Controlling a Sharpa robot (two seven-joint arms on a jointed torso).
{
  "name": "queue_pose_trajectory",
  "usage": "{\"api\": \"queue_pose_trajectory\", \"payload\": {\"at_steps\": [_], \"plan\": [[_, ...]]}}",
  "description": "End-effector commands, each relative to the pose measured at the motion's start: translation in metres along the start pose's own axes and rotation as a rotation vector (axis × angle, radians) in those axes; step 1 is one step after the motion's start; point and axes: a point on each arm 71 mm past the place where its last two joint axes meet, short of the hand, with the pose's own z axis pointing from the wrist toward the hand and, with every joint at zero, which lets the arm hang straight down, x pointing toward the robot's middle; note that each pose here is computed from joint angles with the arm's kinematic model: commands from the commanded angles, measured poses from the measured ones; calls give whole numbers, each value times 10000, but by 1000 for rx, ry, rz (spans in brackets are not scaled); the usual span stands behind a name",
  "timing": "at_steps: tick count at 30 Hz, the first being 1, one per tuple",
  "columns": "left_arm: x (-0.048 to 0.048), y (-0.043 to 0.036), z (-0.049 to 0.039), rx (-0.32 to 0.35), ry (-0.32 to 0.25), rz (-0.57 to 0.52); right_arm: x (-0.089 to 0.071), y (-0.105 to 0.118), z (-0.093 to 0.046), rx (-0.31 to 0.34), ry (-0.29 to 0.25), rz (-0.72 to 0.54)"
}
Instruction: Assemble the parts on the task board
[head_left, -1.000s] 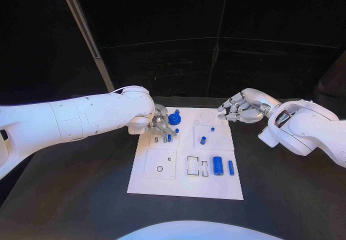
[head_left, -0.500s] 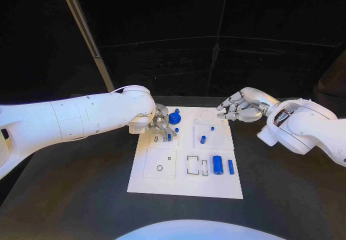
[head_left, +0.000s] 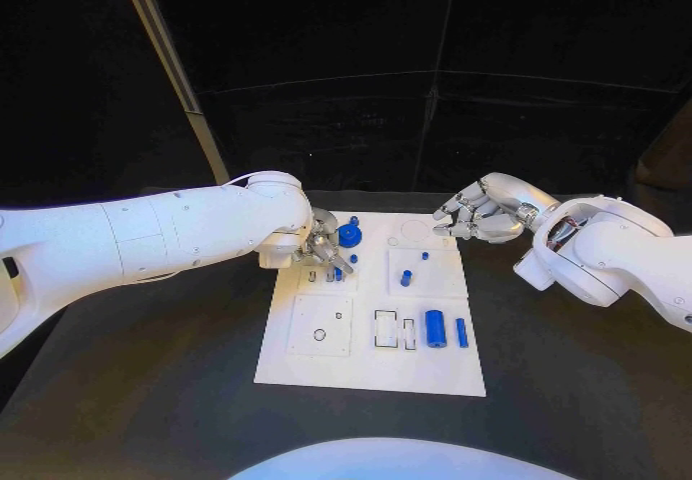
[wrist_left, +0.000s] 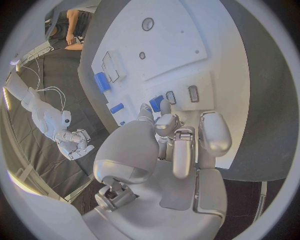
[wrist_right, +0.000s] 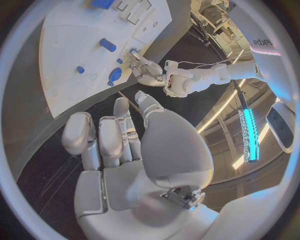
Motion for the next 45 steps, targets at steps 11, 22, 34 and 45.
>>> {"api": "queue_pose_trajectory", "payload": {"at_steps": [11,22,34,45], "plan": [[21,13,5,-4,21,-14,-5,11,12,-3,1,-3],[9,19,-19,27,-21,-124,-1,8,22,-2,6,-4],[49,162,-140,44,-53,-229,3,-14,38,8,20,-6],[93,224,-238,53,-141,-270,5,-29,47,12,31,-7]]}}
